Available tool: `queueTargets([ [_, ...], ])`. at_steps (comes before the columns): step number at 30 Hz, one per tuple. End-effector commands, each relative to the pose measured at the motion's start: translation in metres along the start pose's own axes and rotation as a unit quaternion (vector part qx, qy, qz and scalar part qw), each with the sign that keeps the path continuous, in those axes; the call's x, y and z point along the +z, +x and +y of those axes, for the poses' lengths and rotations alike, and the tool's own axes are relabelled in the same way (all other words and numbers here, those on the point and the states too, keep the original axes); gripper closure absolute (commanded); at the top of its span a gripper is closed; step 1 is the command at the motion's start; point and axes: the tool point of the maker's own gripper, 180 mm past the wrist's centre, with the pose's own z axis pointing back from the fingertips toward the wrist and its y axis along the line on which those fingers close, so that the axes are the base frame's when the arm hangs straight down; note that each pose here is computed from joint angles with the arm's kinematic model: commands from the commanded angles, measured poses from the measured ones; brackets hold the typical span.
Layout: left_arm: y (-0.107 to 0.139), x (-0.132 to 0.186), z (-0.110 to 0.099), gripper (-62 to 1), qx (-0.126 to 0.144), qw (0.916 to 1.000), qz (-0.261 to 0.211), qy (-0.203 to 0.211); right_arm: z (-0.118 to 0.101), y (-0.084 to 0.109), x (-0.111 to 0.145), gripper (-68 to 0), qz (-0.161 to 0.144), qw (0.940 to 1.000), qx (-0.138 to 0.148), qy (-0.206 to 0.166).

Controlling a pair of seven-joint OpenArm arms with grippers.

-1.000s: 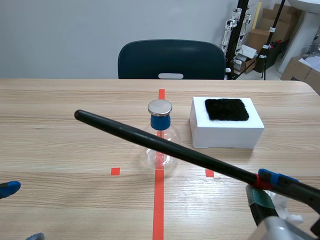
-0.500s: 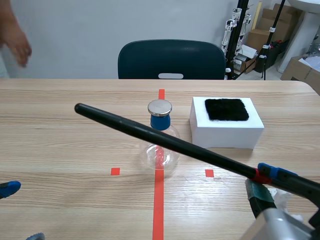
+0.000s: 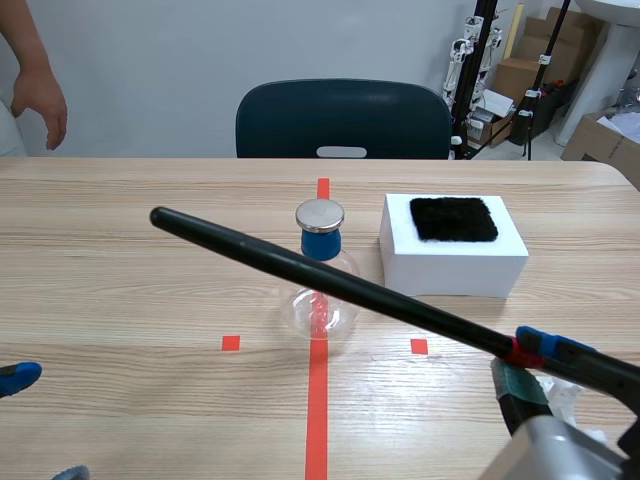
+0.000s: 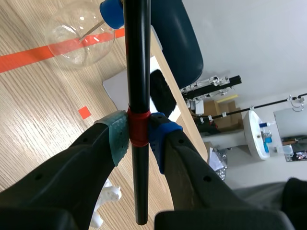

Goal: Do the electroscope experiment. put the rod down on the box

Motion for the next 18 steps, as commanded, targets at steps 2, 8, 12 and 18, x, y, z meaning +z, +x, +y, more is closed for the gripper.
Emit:
queueTargets([
  [2,0.011,-0.001,0.002,-62.3,-0.003,0.9996,-0.029,0.001,-0.003,0.000,0.000,-0.2,0.000,1.0000,0.002,-0.006],
  [8,0.011,-0.001,0.002,-62.3,-0.003,0.9996,-0.029,0.001,-0.004,0.000,0.000,-0.2,0.000,1.0000,0.003,-0.007],
  [12,0.011,-0.001,0.002,-62.3,-0.003,0.9996,-0.029,0.001,-0.010,-0.002,-0.005,-0.2,0.003,0.9998,0.007,-0.019],
  [18,0.011,-0.001,0.002,-62.3,-0.003,0.9996,-0.029,0.001,-0.025,-0.004,-0.016,-0.2,0.003,0.9986,0.018,-0.050],
])
